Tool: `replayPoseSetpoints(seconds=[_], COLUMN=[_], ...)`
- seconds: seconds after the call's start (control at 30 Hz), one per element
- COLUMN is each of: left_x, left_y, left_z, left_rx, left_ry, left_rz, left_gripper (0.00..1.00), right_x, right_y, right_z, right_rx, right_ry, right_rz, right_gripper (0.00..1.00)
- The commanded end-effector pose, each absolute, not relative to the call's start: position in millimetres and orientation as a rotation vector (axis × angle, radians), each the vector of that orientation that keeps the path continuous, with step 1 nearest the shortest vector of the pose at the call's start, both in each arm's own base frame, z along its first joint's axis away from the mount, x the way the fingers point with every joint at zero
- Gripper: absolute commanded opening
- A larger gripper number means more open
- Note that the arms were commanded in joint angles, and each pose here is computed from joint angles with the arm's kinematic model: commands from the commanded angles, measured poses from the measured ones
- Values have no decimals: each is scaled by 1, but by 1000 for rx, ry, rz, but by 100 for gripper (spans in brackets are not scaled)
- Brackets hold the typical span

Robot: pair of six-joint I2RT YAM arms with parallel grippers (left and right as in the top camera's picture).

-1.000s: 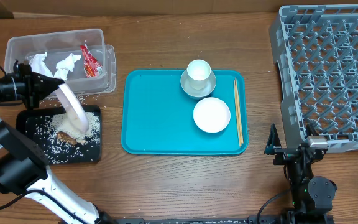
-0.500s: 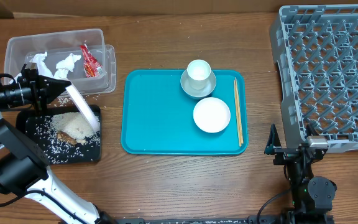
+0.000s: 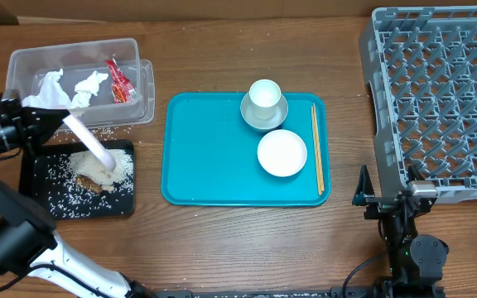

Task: Sort waste into correct bins and load items into the dishwasher
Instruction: 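Tip the plate further to dump rice and scrap onto the black tray, then carry the white plate right and set it on the teal tray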

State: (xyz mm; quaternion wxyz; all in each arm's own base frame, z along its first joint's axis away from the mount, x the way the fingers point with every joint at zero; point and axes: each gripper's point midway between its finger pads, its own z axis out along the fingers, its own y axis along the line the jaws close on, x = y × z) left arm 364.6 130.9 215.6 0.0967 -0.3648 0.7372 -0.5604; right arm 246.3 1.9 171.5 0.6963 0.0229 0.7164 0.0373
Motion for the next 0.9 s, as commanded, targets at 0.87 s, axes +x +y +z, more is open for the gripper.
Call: replayPoseSetpoints(seconds=[0.87], left_x=[321], left_y=[-12], left_z=[292], left_rx=[-338], left_ry=[2559], left_rz=[-1245], left_gripper=[4], right_x=[246], right_y=[1], right_z=[170], right_rx=[52], right_ry=[1595], right_rz=[76], right_gripper=[100])
